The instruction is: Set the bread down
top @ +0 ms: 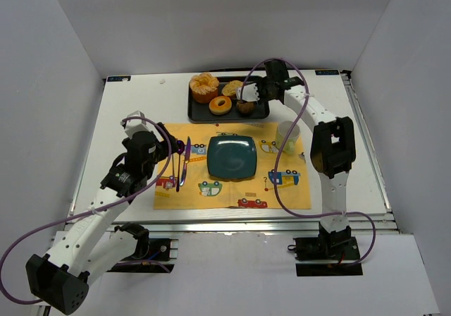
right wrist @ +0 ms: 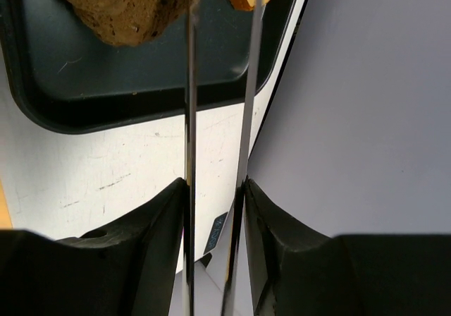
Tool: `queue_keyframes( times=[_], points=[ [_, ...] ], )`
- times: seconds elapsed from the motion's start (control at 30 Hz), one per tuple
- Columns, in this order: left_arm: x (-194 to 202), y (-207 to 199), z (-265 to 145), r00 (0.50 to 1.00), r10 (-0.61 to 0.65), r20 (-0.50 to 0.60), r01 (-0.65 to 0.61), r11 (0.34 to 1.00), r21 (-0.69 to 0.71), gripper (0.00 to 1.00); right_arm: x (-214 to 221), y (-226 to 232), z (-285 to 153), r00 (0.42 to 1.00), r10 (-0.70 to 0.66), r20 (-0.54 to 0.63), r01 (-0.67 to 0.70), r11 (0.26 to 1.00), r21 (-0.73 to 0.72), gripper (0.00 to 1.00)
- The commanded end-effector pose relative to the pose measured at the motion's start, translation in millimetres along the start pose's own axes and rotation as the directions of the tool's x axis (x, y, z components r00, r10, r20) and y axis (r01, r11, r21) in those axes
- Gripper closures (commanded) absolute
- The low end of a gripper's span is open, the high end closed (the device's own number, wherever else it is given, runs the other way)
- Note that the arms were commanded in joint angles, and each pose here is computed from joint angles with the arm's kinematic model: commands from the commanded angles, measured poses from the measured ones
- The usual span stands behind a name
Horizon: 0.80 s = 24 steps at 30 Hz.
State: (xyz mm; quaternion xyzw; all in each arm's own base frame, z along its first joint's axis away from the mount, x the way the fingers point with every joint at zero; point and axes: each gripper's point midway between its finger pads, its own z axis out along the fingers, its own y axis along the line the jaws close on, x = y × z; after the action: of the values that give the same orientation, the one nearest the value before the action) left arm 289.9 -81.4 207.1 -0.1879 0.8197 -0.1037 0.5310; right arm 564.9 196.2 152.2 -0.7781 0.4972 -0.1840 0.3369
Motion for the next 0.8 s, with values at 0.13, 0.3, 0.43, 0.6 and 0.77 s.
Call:
queue_keyframes(
  times=[0.13,0.3,0.43,0.6,0.77],
  points=[
    [-10,-5,-1,1.0,-0.013,0.028,0.013,1.0,0.016,0.05,0,-25,-36,1.0,-0.027,0.0,0.027,0.998,0.063,0.57],
    [-9,-5,-1,0.999,-0.017,0.028,0.017,1.0,0.018,0.05,1,-23,-32,0.999,-0.034,-0.003,0.034,0.998,0.057,0.57],
    [-10,-4,-2,1.0,-0.014,0.027,0.014,1.0,0.014,0.05,2,-20,-22,0.999,-0.04,-0.006,0.04,0.998,0.051,0.57],
    [-12,-2,-4,0.999,-0.014,0.034,0.014,1.0,0.005,0.05,3,-15,-8,0.999,-0.043,-0.009,0.043,0.998,0.037,0.58],
    [-11,-2,-3,0.999,-0.015,0.031,0.015,1.0,0.007,0.05,-3,-12,0,0.999,-0.052,-0.001,0.052,0.998,0.033,0.58]
  ],
)
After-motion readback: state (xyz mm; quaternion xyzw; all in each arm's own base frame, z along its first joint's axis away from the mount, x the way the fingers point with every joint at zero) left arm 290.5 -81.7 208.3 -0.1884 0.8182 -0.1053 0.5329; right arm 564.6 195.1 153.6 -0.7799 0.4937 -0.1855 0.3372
